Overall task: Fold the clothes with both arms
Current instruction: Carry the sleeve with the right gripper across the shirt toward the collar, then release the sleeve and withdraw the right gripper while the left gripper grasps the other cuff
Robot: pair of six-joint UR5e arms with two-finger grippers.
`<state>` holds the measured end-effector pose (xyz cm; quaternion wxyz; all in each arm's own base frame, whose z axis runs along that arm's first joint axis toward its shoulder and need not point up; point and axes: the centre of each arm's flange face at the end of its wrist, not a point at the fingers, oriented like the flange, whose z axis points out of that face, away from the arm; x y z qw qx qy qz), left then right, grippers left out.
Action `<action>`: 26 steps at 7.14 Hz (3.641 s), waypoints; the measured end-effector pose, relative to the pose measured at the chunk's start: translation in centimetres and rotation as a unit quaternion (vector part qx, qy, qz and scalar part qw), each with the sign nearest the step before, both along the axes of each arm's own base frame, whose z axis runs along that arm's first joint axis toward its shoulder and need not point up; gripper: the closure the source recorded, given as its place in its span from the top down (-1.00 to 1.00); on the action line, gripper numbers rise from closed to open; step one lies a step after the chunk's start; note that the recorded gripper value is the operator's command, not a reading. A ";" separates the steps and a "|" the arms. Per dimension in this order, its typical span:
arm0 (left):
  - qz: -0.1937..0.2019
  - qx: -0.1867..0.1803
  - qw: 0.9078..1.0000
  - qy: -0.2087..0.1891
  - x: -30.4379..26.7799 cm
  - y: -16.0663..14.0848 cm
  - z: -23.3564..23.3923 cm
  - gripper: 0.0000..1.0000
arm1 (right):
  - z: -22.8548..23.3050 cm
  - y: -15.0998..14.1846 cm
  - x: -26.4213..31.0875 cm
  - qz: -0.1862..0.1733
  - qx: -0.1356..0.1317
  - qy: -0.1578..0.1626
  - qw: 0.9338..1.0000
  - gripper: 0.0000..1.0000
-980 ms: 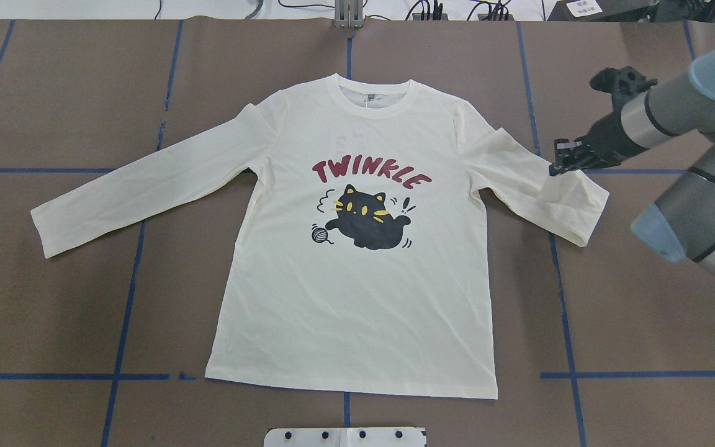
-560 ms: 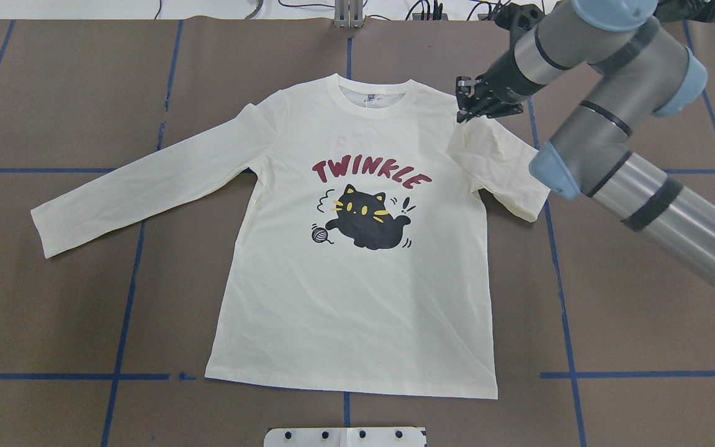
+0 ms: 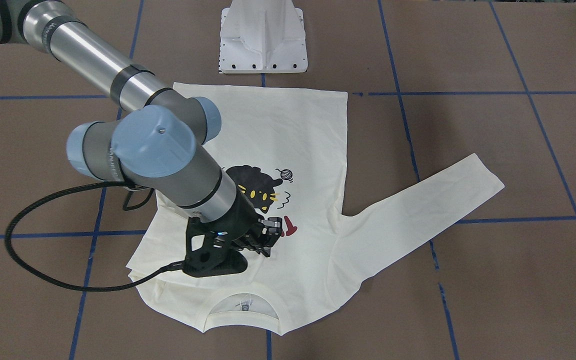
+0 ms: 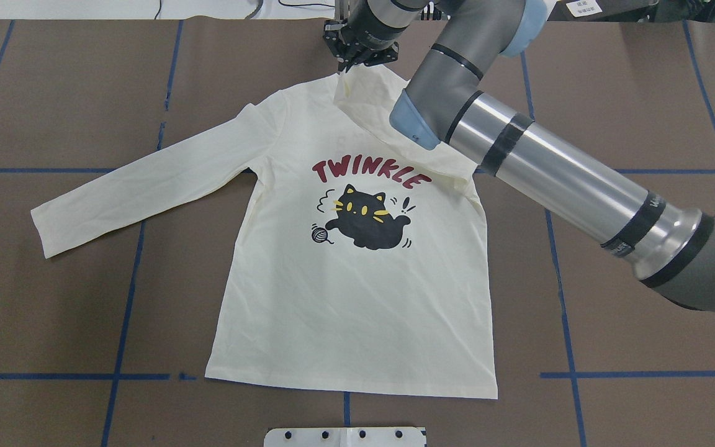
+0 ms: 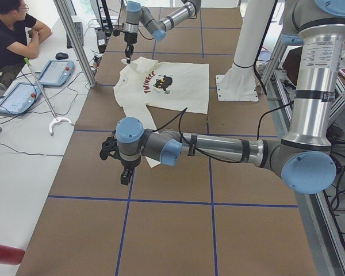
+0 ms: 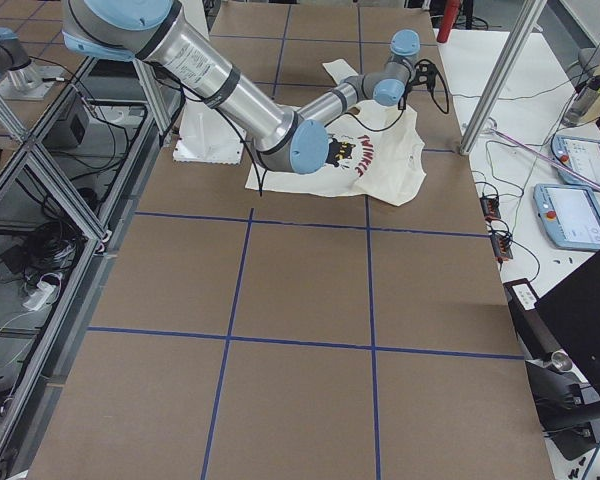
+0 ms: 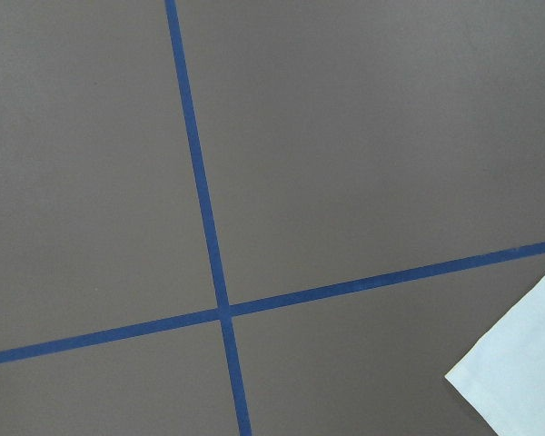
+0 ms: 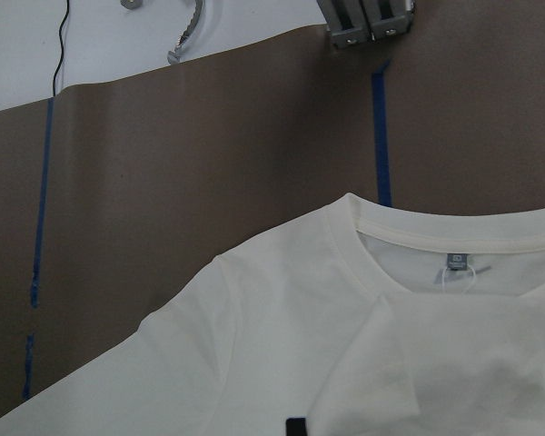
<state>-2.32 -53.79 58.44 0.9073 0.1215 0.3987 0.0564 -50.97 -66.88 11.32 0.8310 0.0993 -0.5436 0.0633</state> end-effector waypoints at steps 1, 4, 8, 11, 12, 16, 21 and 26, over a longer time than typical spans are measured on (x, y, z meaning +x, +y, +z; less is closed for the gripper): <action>0.000 0.001 1.000 0.000 0.0 -0.1 -0.1 1.00 | -1.3 1.2 -2.7 0.004 0.013 0.003 1.000 -1.00; 0.000 0.002 1.000 0.000 0.0 -0.1 -0.2 1.00 | -2.5 3.7 -6.5 0.007 0.046 -0.012 0.999 -1.00; 0.000 0.002 1.000 0.000 0.0 -0.3 -0.2 1.00 | -6.2 7.6 -12.4 0.038 0.097 -0.030 0.994 1.00; -0.004 -0.004 1.000 0.000 0.1 -0.4 0.1 1.00 | -6.1 8.8 -14.3 0.051 0.093 -0.012 0.994 1.00; -0.016 -0.015 1.000 0.003 0.7 -0.5 -0.4 1.00 | -6.2 8.7 -14.0 0.042 0.075 0.006 0.996 1.00; -0.109 -0.092 0.990 0.024 12.9 1.4 -4.6 1.00 | -3.4 7.1 -0.4 -0.019 -0.079 0.115 0.990 1.00; -0.217 -0.163 0.962 0.020 29.4 10.0 -2.8 0.99 | 16.0 11.5 22.8 -0.099 -0.048 0.206 0.972 1.00; -0.210 -0.159 0.965 -0.014 30.1 10.7 0.5 0.98 | 18.0 12.6 24.7 -0.107 -0.045 0.209 0.971 1.00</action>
